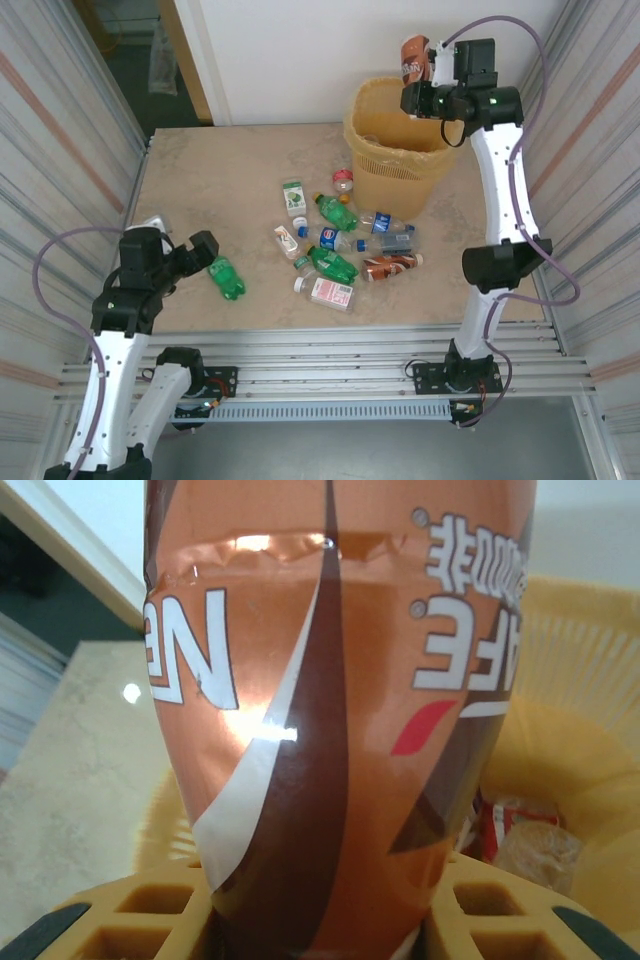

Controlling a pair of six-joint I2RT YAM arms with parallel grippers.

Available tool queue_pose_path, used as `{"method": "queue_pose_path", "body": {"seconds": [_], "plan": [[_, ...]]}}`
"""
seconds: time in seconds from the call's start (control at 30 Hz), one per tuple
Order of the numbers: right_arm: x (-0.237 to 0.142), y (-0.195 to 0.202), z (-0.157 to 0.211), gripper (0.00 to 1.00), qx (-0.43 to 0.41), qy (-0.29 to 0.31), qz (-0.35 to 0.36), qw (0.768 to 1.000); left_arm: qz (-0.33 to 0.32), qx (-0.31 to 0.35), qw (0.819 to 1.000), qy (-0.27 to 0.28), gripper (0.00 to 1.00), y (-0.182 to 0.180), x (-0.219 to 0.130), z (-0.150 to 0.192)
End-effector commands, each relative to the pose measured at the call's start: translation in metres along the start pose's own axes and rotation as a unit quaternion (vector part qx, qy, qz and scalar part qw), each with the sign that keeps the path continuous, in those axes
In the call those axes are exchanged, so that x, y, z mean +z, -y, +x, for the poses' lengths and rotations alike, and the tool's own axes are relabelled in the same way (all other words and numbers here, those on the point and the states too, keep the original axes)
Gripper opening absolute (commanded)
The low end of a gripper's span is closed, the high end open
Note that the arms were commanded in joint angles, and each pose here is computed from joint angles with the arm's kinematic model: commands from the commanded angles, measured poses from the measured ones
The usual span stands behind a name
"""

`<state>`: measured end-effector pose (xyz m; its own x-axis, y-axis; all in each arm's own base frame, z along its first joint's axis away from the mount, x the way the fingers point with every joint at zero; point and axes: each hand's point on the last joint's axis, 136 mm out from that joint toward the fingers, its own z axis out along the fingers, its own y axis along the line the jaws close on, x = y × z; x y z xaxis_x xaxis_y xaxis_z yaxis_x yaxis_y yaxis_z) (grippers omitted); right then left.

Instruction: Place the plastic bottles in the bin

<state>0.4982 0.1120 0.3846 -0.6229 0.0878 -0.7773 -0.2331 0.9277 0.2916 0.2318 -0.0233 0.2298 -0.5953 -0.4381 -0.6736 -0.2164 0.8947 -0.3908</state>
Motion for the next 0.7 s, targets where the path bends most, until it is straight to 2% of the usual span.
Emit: {"method": "queue_pose_path", "body": {"seconds": [0.0, 0.3, 0.67], "plan": [[0.009, 0.009, 0.011, 0.22, -0.007, -0.03, -0.006, 1.0, -0.028, 0.004, 0.999, -0.016, 0.99, -0.013, 0.008, 0.009], [0.052, 0.036, 0.039, 0.27, -0.013, -0.083, 0.027, 0.996, -0.047, 0.005, 0.997, -0.054, 0.99, -0.023, 0.03, 0.026], [0.078, 0.045, 0.067, 0.43, -0.034, -0.131, 0.057, 0.989, -0.051, -0.003, 0.995, -0.089, 0.99, -0.027, 0.056, 0.041]]}}
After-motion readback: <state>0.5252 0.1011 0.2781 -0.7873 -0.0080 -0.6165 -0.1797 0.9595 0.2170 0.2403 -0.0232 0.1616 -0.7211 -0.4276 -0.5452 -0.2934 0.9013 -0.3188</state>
